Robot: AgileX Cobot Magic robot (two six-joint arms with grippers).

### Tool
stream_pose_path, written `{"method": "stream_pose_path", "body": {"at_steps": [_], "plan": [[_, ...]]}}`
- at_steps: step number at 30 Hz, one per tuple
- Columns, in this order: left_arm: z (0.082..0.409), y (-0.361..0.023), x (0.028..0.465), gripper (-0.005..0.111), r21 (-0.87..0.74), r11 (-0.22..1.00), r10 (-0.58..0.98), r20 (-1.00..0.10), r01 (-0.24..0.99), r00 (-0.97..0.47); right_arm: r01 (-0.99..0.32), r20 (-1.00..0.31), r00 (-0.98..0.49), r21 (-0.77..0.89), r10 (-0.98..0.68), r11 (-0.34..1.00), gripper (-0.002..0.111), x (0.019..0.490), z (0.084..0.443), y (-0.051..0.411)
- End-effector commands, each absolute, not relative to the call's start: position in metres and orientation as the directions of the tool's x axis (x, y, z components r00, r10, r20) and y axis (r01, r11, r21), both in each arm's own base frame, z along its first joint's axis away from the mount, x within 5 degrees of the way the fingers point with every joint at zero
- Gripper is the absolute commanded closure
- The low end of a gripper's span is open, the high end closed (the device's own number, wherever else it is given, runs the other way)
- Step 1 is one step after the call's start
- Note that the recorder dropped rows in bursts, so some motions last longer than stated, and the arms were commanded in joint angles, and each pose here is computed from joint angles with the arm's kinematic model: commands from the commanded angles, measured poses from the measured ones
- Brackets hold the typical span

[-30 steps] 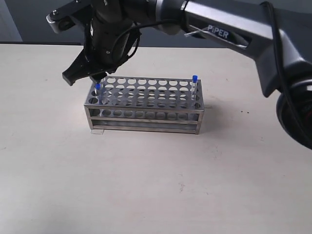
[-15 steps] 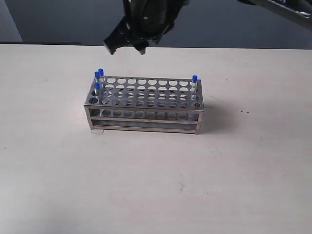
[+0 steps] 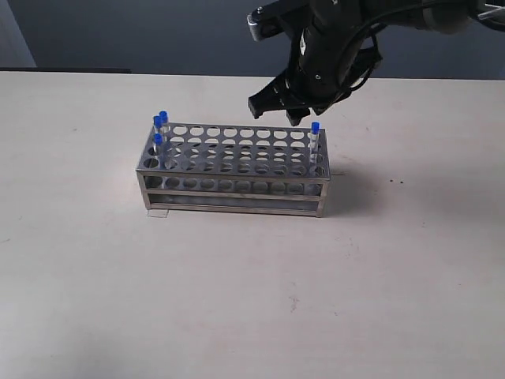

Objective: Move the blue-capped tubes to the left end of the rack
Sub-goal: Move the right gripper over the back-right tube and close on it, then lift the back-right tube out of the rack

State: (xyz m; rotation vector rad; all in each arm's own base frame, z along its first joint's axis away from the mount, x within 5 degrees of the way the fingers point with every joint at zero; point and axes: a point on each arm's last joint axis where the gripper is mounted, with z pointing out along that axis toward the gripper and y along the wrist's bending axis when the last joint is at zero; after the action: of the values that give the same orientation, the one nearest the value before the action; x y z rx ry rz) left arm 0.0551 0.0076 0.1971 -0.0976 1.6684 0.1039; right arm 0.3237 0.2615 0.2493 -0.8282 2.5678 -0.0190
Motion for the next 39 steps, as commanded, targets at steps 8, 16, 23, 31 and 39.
{"method": "stream_pose_path", "body": {"at_steps": [8,16,23,31,39], "plan": [[0.197,0.007,0.056,0.106,0.003,0.993,-0.008,-0.996,-0.119,-0.094,-0.518,-0.400,-0.717,-0.241,-0.570,0.821,0.069,0.336,0.235,0.255],[0.197,0.007,0.056,0.106,0.003,0.993,-0.008,-0.996,-0.119,-0.094,-0.497,-0.366,-0.752,-0.231,-0.548,0.837,0.069,0.348,0.213,0.249],[0.197,0.007,0.056,0.106,0.003,0.993,-0.008,-0.996,-0.119,-0.094,-0.498,-0.384,-0.750,-0.208,-0.539,0.842,0.089,0.351,0.209,0.252],[0.197,0.007,0.056,0.106,0.003,0.993,-0.008,-0.996,-0.119,-0.094,-0.496,-0.402,-0.744,-0.200,-0.533,0.845,0.108,0.349,0.217,0.252],[0.197,0.007,0.056,0.106,0.003,0.993,-0.008,-0.996,-0.119,-0.092,-0.504,-0.526,-0.680,-0.170,-0.510,0.847,0.108,0.336,0.262,0.255]]}}
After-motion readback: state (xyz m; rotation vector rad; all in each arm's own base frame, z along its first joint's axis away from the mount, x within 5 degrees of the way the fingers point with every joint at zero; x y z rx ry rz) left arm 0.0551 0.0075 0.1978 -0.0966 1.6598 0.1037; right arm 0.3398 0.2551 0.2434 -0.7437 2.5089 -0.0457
